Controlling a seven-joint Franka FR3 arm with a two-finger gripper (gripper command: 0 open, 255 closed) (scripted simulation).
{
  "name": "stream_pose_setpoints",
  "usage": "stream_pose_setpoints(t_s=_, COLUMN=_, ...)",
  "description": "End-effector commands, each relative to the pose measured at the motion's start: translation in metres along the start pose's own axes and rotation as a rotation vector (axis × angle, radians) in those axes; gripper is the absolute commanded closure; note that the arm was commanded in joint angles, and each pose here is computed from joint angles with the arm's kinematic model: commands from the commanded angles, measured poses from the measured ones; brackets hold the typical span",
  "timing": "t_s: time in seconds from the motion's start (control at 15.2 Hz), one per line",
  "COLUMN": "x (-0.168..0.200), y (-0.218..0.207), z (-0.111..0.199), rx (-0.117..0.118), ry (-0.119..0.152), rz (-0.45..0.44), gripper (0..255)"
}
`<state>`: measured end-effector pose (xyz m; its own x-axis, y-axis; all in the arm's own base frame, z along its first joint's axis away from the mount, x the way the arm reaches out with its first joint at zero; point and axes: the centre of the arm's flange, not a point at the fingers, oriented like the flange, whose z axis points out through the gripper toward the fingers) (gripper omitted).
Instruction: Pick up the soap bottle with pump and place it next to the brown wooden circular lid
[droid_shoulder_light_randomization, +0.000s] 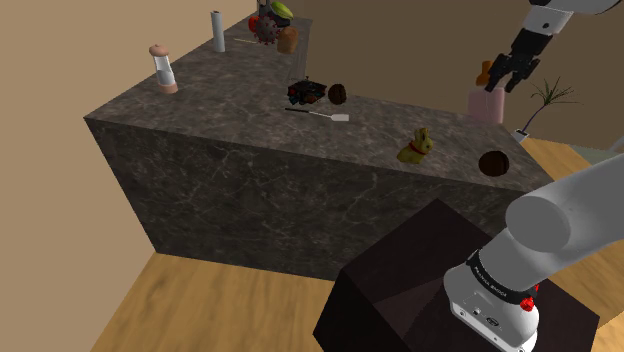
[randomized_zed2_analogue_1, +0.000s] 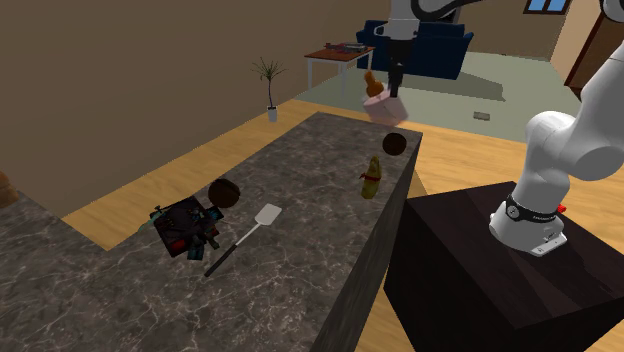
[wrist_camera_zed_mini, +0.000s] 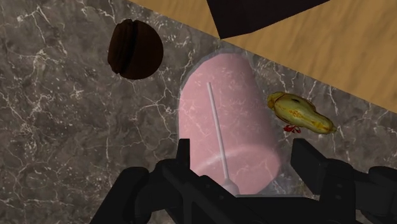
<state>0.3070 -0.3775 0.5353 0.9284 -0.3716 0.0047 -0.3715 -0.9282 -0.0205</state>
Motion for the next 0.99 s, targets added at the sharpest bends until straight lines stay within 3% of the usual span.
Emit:
stream_pose_setpoints(t_s=0.0, x=0.0, y=0.0, z=0.011, rx=0.0, ry=0.001, rz=0.0, gripper=255)
stream_pose_setpoints(t_s=0.92, x=0.0, y=0.002, z=0.084, rx=0.0, ry=0.001, rz=0.0, gripper=255)
